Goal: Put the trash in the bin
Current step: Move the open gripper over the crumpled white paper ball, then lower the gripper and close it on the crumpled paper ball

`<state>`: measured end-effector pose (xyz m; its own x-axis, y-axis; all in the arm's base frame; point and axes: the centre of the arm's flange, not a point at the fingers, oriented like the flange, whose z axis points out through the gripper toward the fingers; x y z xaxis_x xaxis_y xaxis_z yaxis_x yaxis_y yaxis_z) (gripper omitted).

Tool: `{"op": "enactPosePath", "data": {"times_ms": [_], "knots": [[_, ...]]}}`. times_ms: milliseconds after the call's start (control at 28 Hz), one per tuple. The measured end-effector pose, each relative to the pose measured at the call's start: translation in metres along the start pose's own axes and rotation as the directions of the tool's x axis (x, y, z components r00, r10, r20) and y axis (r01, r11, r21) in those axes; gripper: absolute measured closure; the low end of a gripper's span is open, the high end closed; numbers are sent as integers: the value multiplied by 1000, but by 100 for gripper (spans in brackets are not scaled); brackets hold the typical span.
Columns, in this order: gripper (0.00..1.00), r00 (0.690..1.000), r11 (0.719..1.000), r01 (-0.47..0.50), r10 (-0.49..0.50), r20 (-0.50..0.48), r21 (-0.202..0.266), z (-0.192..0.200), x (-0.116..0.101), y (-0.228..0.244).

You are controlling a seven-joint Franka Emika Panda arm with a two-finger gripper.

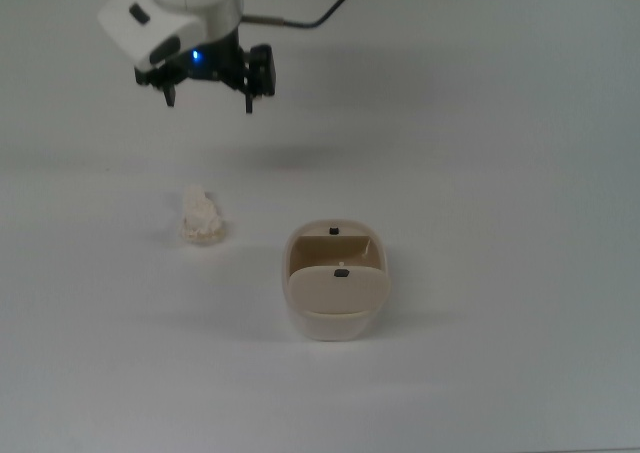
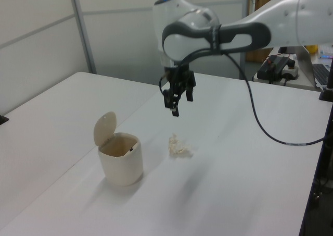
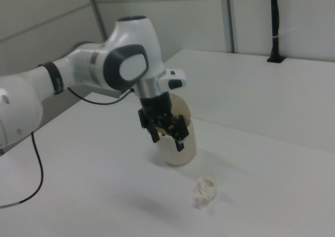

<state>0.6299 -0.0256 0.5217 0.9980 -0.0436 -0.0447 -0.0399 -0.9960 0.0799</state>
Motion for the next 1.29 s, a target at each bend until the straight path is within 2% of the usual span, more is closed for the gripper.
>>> {"op": "enactPosePath", "data": {"times_ms": [107,500,607,679,750,1071,1179,1250,1286], "knots": [[0,1000,1000,-2,2,5,-4,23,11,2],[3,999,996,36,-32,43,-80,130,45,2],[11,998,995,46,-42,49,-91,151,51,1],[25,998,994,51,-47,45,-94,162,55,0],[32,998,994,52,-49,36,-93,168,58,-1],[35,997,995,53,-58,-55,-89,177,71,-4],[42,996,995,57,-62,-65,-88,186,75,-6],[50,996,994,58,-64,-65,-87,191,76,-6],[58,996,994,59,-65,-64,-87,192,76,-7]]}}
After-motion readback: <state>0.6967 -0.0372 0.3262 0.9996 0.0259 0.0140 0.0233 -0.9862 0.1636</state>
